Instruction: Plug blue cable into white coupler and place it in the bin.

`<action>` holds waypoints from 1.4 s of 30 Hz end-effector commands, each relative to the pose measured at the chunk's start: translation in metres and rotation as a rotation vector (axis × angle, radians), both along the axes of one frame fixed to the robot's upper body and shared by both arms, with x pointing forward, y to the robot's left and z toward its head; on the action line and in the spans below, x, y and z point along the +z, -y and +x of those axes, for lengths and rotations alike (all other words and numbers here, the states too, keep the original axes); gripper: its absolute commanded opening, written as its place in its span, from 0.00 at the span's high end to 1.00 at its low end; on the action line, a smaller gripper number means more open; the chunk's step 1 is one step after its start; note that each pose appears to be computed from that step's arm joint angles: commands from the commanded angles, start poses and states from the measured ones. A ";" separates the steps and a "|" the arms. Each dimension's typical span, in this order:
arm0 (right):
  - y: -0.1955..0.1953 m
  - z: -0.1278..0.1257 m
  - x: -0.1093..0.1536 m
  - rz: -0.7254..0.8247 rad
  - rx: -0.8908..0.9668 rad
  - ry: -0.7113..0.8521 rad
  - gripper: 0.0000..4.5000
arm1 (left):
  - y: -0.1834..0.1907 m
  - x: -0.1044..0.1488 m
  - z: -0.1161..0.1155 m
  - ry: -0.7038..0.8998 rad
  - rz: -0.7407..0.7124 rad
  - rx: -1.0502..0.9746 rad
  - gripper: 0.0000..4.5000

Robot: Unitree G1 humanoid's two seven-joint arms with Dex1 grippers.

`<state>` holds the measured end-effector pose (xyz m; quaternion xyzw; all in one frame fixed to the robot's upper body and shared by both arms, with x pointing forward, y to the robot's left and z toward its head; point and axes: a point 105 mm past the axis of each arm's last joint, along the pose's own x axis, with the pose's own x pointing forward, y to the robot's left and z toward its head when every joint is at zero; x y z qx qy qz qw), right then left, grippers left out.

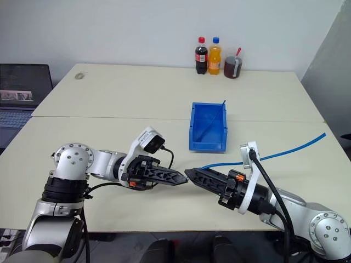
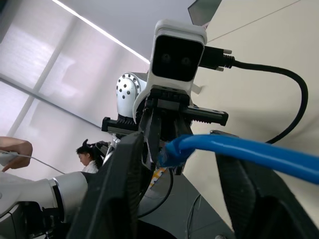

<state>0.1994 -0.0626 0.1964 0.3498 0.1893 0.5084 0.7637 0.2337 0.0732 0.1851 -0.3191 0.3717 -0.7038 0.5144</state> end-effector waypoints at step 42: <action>0.006 0.060 0.001 -0.039 0.111 0.092 0.96 | -0.138 -0.056 0.079 0.798 0.967 1.618 0.00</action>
